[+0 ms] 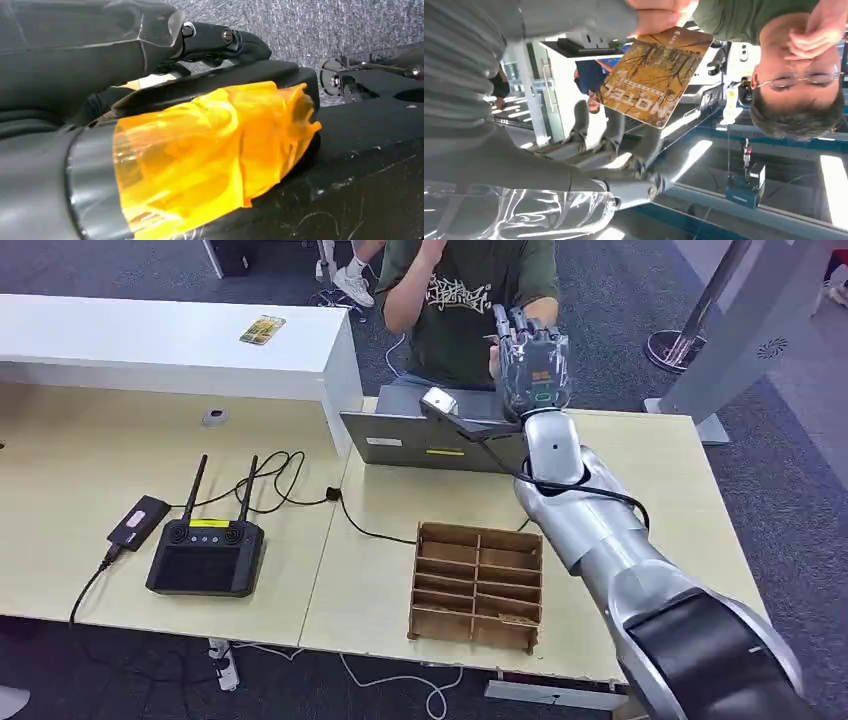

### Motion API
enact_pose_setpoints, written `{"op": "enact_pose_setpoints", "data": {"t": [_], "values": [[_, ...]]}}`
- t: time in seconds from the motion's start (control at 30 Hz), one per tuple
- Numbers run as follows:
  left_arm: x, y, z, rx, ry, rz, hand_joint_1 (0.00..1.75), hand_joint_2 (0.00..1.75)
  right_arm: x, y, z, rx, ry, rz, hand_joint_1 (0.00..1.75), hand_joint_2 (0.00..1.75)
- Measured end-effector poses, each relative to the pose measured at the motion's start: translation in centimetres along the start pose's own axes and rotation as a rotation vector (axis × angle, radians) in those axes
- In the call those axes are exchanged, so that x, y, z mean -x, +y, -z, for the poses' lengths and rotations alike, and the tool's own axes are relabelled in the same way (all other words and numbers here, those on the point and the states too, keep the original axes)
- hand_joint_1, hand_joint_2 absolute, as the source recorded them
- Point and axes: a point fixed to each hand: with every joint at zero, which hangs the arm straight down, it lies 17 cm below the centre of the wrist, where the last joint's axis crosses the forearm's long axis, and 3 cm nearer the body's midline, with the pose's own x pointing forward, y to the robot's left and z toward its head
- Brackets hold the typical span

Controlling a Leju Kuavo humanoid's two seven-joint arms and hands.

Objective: Pass the card to the sensor for recognition and then transmit it.

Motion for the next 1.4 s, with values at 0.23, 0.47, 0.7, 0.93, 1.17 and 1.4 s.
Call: {"op": "enact_pose_setpoints", "data": {"t": [0.23,0.47,0.7,0.93,1.17,1.4], "values": [[-0.1,0.1,0.0,0.003,0.0,0.0,0.0,0.0,0.2,0.0,0.1,-0.003,0.008,0.005,0.0,1.75],[-0.1,0.1,0.0,0.003,0.001,0.0,0.0,0.0,0.2,-0.1,0.2,-0.004,0.013,0.014,0.0,1.75],[-0.1,0.1,0.0,-0.009,-0.008,-0.005,0.0,0.0,-0.1,-0.3,0.3,0.007,0.005,0.017,0.0,1.75],[-0.1,0.1,0.0,-0.021,-0.02,-0.026,0.0,0.0,-1.1,-3.0,-0.9,0.147,0.003,0.165,0.0,1.75],[-0.1,0.2,0.0,-0.026,-0.023,-0.043,0.0,0.0,-1.4,-5.4,-2.4,0.228,0.012,0.248,0.0,1.75],[0.0,0.3,0.0,-0.031,-0.024,-0.066,0.0,0.0,-0.9,-7.2,-4.1,0.292,0.025,0.315,0.0,1.75]]}}
